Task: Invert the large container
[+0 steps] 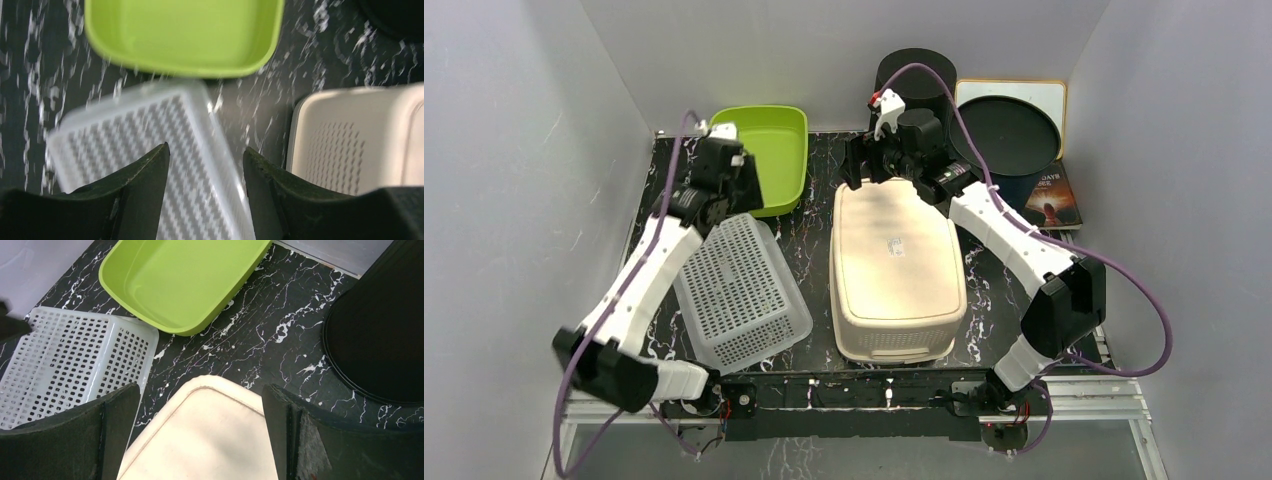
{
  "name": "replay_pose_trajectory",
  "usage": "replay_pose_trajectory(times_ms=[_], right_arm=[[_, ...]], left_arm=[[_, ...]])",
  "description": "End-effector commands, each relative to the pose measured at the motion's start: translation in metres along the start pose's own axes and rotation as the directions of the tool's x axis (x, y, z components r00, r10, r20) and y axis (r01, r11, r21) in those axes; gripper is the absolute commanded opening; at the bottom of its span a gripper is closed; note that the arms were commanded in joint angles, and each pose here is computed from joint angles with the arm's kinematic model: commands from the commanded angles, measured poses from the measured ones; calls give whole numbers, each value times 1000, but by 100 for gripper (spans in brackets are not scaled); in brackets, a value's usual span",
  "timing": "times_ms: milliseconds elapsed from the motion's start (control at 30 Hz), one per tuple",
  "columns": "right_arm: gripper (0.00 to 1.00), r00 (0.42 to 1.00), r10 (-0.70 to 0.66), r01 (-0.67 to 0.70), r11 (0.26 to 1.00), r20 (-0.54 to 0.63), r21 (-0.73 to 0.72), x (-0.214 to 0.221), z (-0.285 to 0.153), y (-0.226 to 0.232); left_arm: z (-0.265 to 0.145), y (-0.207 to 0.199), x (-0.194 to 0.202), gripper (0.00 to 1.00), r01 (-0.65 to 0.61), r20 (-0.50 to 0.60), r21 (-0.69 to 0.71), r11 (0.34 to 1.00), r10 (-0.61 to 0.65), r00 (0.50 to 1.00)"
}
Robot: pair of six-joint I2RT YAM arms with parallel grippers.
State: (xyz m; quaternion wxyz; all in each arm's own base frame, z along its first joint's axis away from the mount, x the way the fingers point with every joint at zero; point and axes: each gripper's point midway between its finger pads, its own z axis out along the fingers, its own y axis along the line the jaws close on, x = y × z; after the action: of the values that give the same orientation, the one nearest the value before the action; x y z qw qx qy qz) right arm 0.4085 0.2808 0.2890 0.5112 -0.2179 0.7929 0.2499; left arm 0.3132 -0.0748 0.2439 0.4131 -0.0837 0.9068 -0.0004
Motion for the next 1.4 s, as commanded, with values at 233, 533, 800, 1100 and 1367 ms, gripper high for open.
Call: replay_pose_trajectory(times_ms=[233, 533, 800, 1100, 1367], right_arm=[[95, 957, -21, -30, 984, 288, 174, -98, -50, -19], [96, 940, 4, -93, 965, 342, 244, -109, -63, -43], [96, 944, 1, -92, 961, 329, 261, -102, -66, -56], [96, 949, 11, -102, 956, 316, 274, -90, -67, -70], [98, 948, 37, -128, 954, 316, 273, -85, -67, -75]], left_arm=[[105, -96, -83, 54, -463, 238, 160, 872, 421, 875], [171, -134, -53, 62, -514, 212, 274, 813, 470, 857], [205, -139, -27, 61, -528, 149, 298, 795, 508, 848], [228, -126, -6, 64, -538, 83, 250, 805, 536, 840], [241, -110, 12, 37, -562, 11, 200, 802, 572, 820]])
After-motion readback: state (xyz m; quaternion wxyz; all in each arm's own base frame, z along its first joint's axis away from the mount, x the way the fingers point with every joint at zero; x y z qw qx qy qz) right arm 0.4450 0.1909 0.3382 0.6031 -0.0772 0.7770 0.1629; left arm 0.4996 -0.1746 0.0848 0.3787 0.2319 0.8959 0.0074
